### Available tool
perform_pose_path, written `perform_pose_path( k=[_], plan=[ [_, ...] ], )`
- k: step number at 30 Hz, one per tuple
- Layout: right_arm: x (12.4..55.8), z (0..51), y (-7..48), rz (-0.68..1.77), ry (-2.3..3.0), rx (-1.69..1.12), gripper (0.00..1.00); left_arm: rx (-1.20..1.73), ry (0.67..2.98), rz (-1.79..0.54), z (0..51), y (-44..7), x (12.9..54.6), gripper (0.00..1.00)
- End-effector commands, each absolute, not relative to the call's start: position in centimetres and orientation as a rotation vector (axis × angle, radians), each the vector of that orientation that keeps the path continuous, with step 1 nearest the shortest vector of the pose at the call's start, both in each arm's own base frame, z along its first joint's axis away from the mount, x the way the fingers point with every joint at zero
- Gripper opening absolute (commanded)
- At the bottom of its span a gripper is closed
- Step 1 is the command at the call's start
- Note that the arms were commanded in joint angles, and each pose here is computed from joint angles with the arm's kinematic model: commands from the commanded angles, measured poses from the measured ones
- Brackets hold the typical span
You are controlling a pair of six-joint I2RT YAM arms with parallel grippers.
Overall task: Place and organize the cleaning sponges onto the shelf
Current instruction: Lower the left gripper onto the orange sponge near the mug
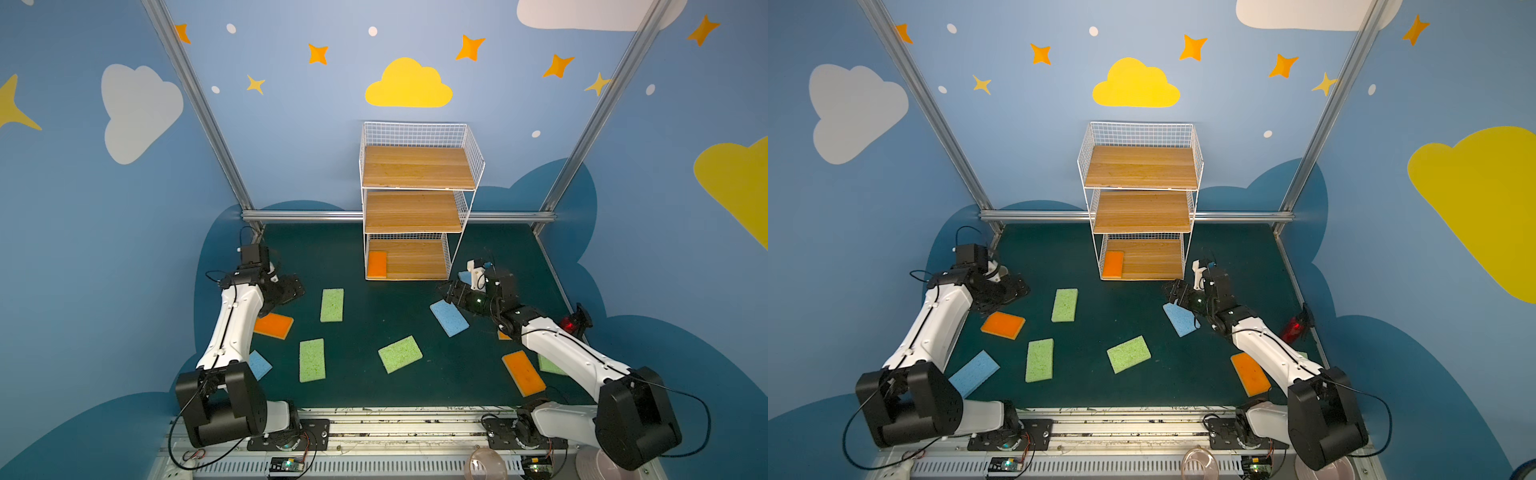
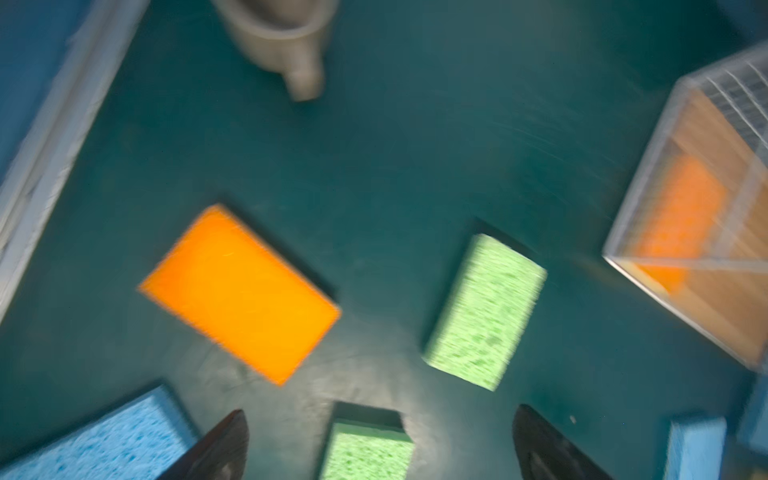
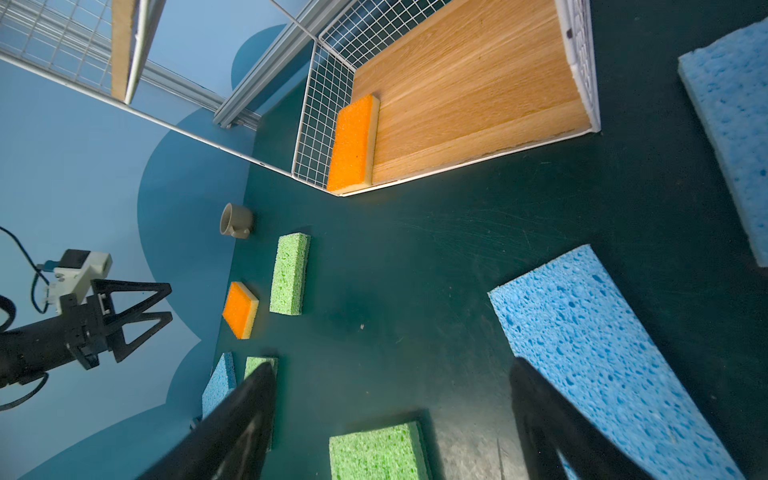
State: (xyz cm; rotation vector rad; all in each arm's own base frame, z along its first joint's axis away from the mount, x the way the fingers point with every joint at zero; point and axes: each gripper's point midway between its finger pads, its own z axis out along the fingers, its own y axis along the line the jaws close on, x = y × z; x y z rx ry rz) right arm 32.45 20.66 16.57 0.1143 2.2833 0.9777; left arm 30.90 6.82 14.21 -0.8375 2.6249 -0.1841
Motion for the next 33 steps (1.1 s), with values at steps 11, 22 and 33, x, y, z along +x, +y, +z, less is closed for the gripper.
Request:
perform_pose_path(
  k=[11, 22, 33],
  plan=[
    [33.1, 14.4, 21.5, 1.011, 2.338, 0.111, 0.87, -1.181, 2.696, -0.136, 6.7, 10.2, 31.9, 1.00],
    [33.7, 13.5, 21.2, 1.032, 2.351, 0.147, 0.86, -1.245, 2.730, -0.111, 3.2, 11.6, 34.0, 0.98],
    [33.9, 12.9, 21.1, 1.042, 2.363, 0.168, 0.86, -1.248, 2.755, -0.105, 1.4, 11.9, 34.7, 0.91]
  ],
)
